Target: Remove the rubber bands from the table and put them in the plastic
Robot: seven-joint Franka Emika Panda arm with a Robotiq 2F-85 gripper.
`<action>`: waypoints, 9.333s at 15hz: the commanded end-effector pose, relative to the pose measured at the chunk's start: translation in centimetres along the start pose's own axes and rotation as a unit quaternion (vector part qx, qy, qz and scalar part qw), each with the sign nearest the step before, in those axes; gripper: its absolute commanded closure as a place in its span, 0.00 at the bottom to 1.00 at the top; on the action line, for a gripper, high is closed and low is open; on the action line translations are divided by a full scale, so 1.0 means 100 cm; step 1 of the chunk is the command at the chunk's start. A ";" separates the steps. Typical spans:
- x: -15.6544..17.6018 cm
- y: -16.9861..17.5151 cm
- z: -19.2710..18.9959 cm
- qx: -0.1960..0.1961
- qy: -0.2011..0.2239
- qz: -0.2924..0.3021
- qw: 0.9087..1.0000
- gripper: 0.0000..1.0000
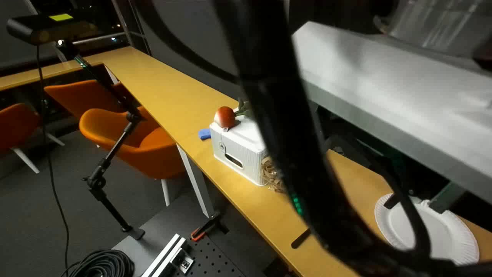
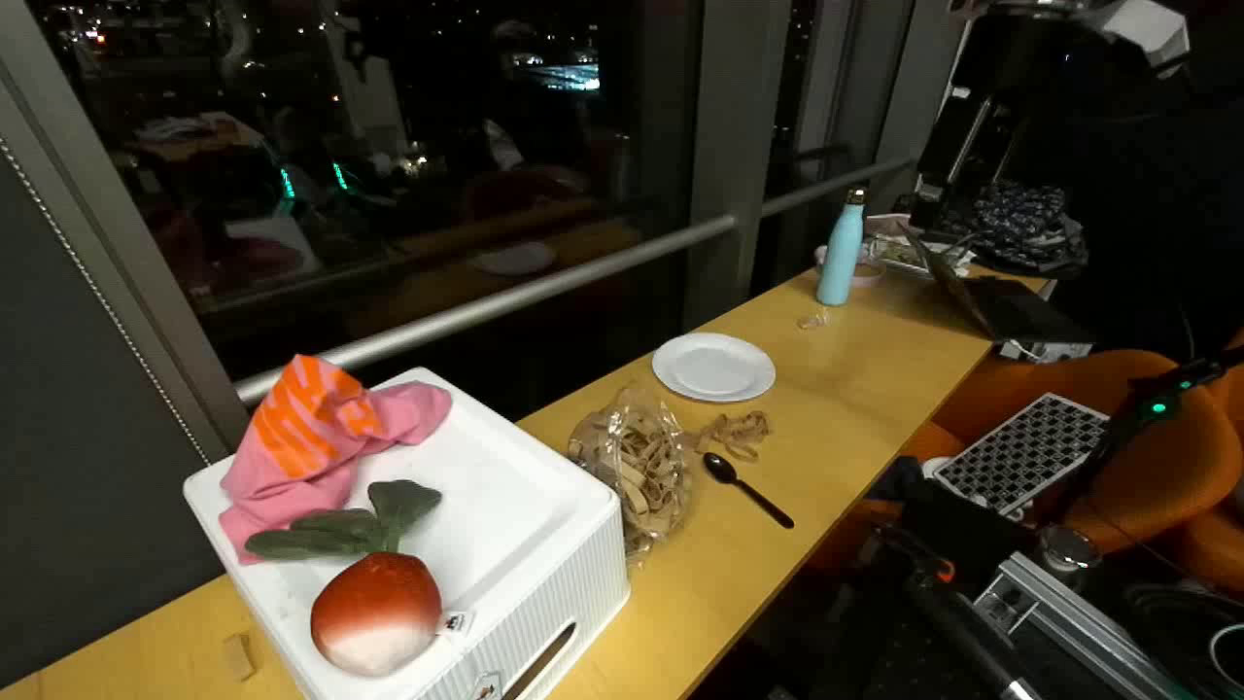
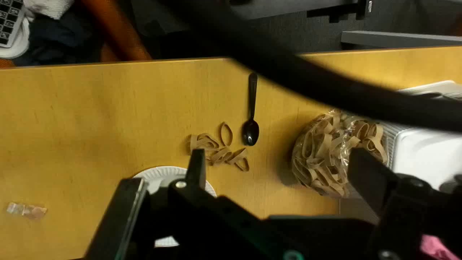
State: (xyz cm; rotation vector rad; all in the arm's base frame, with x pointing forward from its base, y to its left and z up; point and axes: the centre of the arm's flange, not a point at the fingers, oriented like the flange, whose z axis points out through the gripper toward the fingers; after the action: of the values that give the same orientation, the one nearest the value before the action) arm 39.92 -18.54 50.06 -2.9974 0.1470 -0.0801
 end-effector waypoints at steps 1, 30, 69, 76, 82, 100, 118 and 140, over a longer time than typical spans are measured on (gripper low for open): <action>0.000 0.000 -0.001 0.000 0.001 0.000 1.000 0.00; 0.085 -0.059 0.244 -0.077 0.073 0.119 0.987 0.00; 0.161 -0.012 0.380 -0.092 0.074 0.152 0.981 0.00; 0.156 0.018 0.377 -0.112 0.061 0.173 0.977 0.00; 0.153 0.023 0.382 -0.116 0.051 0.178 0.976 0.27; 0.132 0.010 0.319 -0.054 0.047 0.194 0.978 0.99; 0.150 -0.199 0.197 0.027 0.022 0.008 0.999 0.99; 0.144 -0.221 0.241 0.006 -0.090 -0.033 0.995 0.99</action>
State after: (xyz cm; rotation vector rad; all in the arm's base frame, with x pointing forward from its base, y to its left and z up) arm 57.22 5.81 30.03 -2.9571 0.0366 0.1662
